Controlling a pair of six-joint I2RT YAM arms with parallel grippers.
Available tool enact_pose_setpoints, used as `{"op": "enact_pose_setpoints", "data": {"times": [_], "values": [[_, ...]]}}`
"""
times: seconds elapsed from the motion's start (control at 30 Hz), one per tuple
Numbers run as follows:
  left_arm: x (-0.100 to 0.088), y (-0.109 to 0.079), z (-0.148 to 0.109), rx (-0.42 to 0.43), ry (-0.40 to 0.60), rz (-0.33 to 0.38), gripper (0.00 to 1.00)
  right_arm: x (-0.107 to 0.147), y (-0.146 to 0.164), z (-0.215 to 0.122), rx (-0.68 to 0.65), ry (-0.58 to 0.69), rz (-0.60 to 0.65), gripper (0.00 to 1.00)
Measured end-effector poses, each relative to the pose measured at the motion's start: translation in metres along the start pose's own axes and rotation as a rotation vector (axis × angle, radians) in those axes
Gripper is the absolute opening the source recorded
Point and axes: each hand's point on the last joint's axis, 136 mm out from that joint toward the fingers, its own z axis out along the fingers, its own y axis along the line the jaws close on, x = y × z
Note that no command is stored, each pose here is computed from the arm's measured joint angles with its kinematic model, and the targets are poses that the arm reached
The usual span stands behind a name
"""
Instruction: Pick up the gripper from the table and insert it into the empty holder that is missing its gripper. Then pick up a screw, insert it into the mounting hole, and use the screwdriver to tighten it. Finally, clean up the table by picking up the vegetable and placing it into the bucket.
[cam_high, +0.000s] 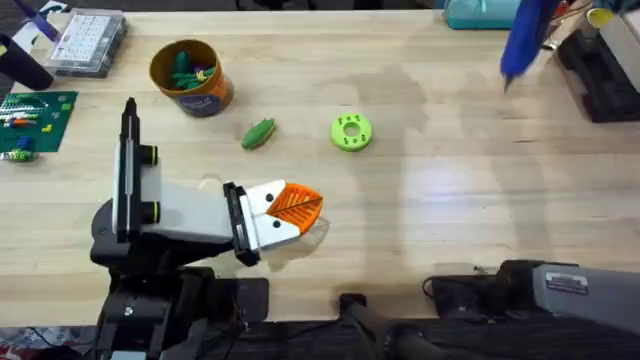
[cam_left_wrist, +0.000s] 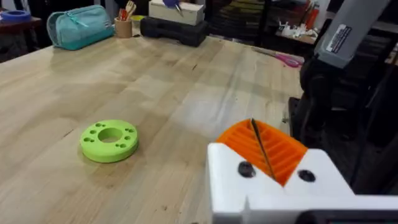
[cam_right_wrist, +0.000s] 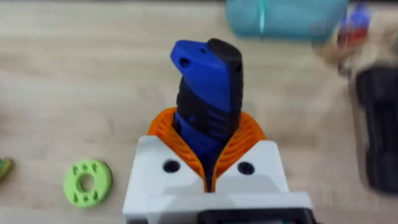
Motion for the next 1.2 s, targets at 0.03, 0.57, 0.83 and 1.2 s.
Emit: {"op": "enact_pose_setpoints", "data": {"times": [0.03,0.57,0.83,1.2], "values": [[0.000,0.000,0.000,0.000,0.000,0.000,0.005,-0.013,0.007,-0.007,-0.011,-0.053,-0.016,0.026],[0.000,0.000,0.000,0.000,0.000,0.000,0.005,-0.129,0.192,-0.121,-0.465,-0.662,-0.206,0.026],[0.000,0.000,0.000,0.000,0.000,0.000,0.005,-0.122,0.254,-0.175,-0.839,-0.742,-0.290,0.026],[0.000,0.000,0.000,0.000,0.000,0.000,0.005,-0.101,0.300,-0.231,-1.227,-0.837,-0.409,0.026]]}}
